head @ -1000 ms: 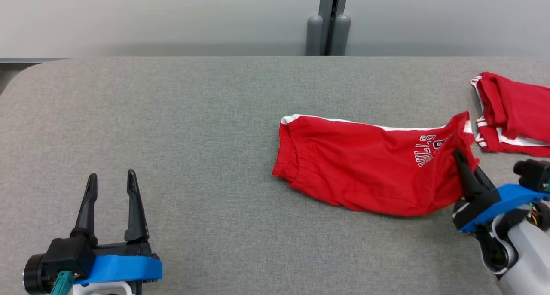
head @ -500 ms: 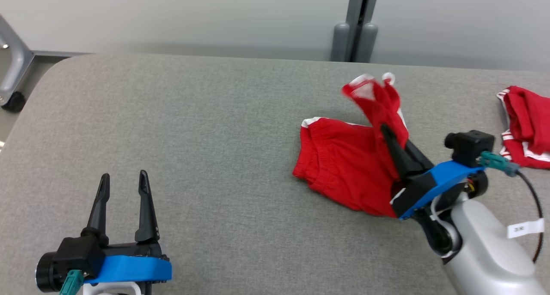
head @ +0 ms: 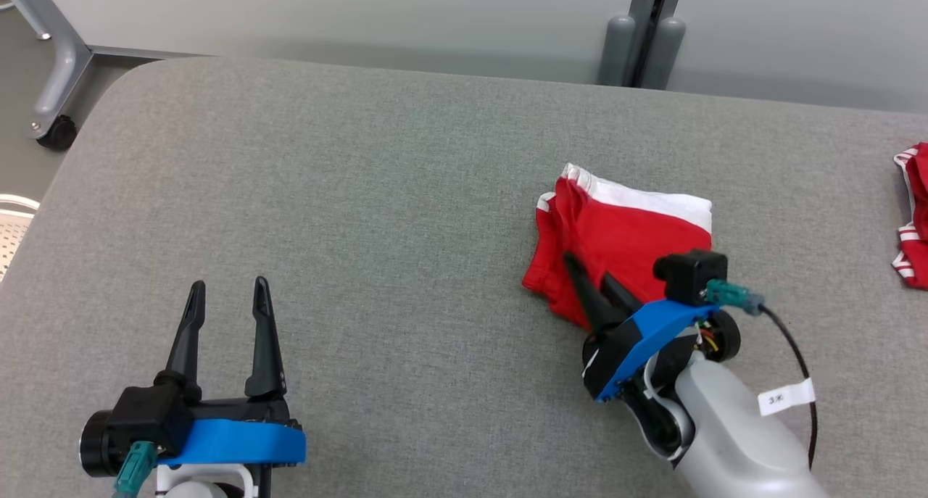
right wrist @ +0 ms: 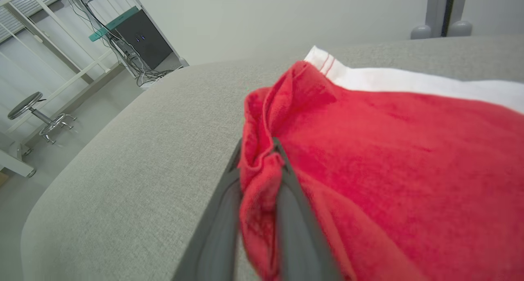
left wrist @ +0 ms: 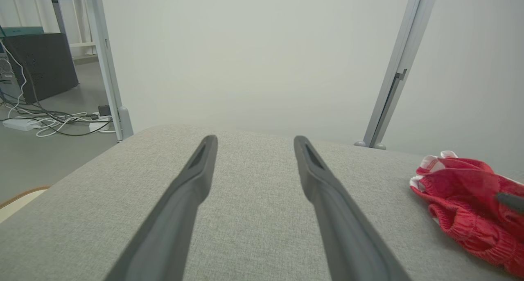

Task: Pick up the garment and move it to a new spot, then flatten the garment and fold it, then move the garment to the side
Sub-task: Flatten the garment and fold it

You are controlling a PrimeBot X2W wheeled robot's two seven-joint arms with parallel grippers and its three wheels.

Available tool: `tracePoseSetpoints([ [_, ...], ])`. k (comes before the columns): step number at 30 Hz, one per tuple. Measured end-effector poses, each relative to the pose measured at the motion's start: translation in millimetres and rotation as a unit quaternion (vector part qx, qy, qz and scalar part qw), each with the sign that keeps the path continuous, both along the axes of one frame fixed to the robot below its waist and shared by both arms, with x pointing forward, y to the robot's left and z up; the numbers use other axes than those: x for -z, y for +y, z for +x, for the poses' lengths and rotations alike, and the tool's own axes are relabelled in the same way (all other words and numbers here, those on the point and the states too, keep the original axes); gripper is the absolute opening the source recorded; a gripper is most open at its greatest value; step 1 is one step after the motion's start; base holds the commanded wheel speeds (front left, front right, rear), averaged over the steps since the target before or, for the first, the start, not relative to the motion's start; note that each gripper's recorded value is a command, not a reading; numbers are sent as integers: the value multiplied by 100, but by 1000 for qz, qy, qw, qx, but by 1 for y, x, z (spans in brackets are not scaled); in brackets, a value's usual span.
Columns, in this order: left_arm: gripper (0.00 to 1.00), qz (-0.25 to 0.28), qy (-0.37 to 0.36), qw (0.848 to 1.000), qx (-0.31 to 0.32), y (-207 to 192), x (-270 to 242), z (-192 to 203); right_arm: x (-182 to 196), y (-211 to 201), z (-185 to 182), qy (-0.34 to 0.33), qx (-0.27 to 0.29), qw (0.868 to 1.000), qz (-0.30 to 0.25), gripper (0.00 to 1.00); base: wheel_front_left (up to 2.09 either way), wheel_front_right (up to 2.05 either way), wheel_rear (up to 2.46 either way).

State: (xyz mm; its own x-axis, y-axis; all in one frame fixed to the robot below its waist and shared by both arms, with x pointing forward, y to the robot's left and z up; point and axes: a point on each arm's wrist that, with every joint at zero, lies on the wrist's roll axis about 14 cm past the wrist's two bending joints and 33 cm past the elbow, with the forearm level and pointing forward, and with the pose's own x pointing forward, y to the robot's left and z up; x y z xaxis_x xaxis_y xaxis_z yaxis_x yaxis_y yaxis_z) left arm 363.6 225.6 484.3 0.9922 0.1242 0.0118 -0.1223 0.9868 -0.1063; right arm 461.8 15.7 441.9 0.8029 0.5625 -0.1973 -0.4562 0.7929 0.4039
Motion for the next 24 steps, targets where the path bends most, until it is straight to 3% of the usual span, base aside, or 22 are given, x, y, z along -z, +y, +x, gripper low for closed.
tracePoseSetpoints([
  [7, 100, 1, -7, 1000, 2, -1, -4, 2, -13, 2, -3, -48, 0, 999, 7, 100, 0, 0, 0],
  [15, 100, -1, -5, 1000, 11, -7, -2, 7, -32, -79, 28, -103, 88, 991, -23, 100, 0, 0, 0],
  [16, 100, -1, -4, 1000, 12, -7, -1, 7, -29, -86, 29, -102, 95, 990, -28, 64, 0, 0, 0],
  [17, 100, -2, -3, 1000, 13, -8, -1, 7, -27, -91, 29, -100, 101, 989, -33, 0, 0, 0, 0],
  [24, 100, 0, -2, 1000, 17, -10, 0, 8, 4, -82, 22, -67, 84, 992, -66, 0, 0, 0, 0],
])
